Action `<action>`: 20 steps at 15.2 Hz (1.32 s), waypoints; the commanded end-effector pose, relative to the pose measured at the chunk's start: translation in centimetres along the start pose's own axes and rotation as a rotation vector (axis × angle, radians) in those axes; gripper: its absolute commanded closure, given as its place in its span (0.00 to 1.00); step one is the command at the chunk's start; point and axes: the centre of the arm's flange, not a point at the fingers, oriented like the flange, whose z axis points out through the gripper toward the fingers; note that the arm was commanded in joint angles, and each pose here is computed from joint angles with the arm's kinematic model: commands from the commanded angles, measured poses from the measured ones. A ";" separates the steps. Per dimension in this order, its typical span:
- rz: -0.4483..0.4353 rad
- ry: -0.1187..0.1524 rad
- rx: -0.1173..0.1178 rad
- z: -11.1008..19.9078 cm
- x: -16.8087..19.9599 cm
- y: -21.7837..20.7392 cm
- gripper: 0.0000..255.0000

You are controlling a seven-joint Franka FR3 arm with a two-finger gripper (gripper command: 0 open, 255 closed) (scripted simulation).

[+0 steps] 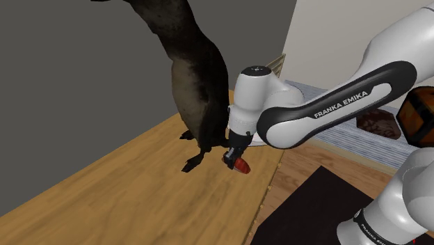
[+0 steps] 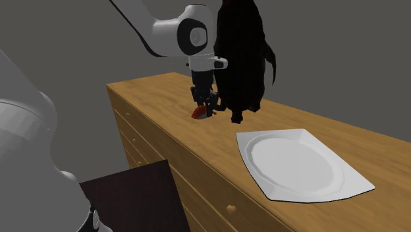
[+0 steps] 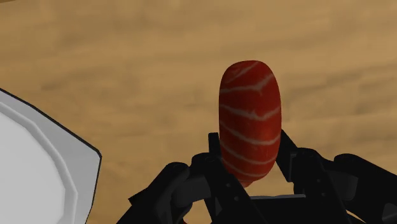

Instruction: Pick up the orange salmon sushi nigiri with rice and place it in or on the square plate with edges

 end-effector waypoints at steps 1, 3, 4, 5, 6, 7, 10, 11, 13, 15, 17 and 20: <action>-0.001 0.003 0.001 -1.2 0.2 0.0 1.00; -0.001 0.003 0.001 -2.2 0.3 0.1 1.00; -0.001 0.003 0.001 -2.7 0.3 0.1 1.00; -0.001 0.003 0.001 -3.3 0.3 0.1 1.00; -0.001 0.003 0.001 -3.8 0.4 0.1 1.00; -0.001 0.003 0.001 -4.3 0.4 0.2 1.00; -0.001 0.003 0.001 -4.3 0.9 2.7 1.00; -0.001 0.003 0.001 -4.2 1.2 4.0 1.00; -0.001 0.003 0.001 -4.0 1.7 6.6 1.00; -0.001 0.003 0.001 -3.9 2.3 9.2 1.00; -0.001 0.003 0.001 -3.7 2.8 11.8 1.00; -0.001 0.003 0.001 -3.4 3.6 15.7 1.00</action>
